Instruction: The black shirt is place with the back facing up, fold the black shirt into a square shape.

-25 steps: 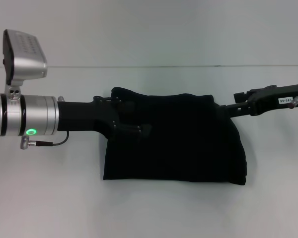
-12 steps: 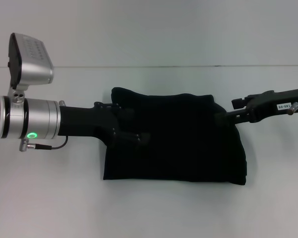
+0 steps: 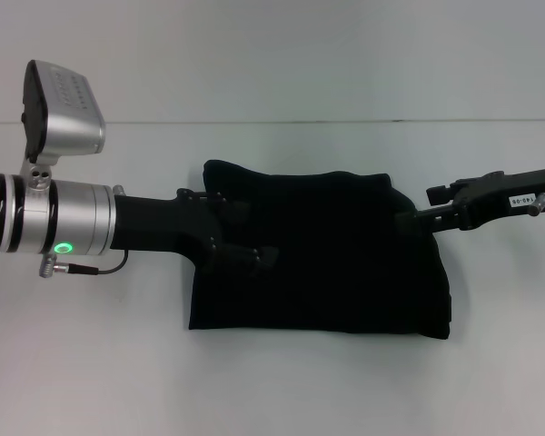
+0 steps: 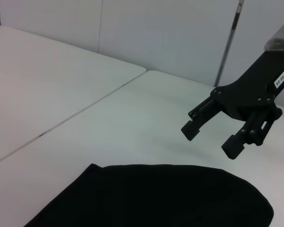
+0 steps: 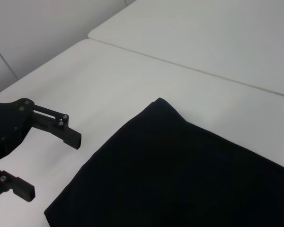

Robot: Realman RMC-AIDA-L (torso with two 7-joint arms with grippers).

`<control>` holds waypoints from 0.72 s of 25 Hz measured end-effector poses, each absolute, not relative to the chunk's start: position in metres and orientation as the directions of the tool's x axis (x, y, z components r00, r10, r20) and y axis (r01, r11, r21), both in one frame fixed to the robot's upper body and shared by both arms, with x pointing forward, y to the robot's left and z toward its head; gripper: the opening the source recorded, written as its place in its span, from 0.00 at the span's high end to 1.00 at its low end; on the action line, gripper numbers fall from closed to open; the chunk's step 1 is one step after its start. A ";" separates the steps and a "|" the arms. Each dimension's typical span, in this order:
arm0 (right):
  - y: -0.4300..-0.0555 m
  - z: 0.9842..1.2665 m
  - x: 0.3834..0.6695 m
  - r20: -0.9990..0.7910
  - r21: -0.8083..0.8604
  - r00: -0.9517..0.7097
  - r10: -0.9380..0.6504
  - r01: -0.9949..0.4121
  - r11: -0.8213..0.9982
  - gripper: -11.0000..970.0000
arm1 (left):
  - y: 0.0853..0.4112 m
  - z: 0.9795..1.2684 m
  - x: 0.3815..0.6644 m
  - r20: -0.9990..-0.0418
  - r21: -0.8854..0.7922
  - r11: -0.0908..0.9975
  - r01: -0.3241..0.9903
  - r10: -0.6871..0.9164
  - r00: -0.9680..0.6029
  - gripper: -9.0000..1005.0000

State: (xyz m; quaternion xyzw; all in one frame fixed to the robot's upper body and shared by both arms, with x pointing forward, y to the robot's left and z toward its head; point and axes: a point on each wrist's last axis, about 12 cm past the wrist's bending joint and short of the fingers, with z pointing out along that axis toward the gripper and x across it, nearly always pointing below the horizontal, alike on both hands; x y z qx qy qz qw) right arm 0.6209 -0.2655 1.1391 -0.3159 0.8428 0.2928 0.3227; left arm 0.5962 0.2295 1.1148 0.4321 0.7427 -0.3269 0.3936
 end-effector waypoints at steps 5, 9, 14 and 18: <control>-0.266 1.139 0.621 -0.728 0.290 -0.593 -0.343 -0.720 0.630 0.04 | 0.229 1.114 0.596 -0.866 -0.147 0.412 0.899 0.386 -0.318 0.11; -0.265 1.138 0.621 -0.728 0.291 -0.594 -0.343 -0.720 0.630 0.04 | 0.228 1.114 0.596 -0.863 -0.147 0.408 0.901 0.392 -0.318 0.11; -0.266 1.138 0.621 -0.727 0.289 -0.594 -0.344 -0.719 0.632 0.03 | 0.229 1.113 0.596 -0.859 -0.150 0.413 0.898 0.396 -0.326 0.11; -0.265 1.138 0.621 -0.726 0.285 -0.593 -0.349 -0.721 0.632 0.03 | 0.228 1.112 0.597 -0.850 -0.150 0.417 0.897 0.408 -0.332 0.11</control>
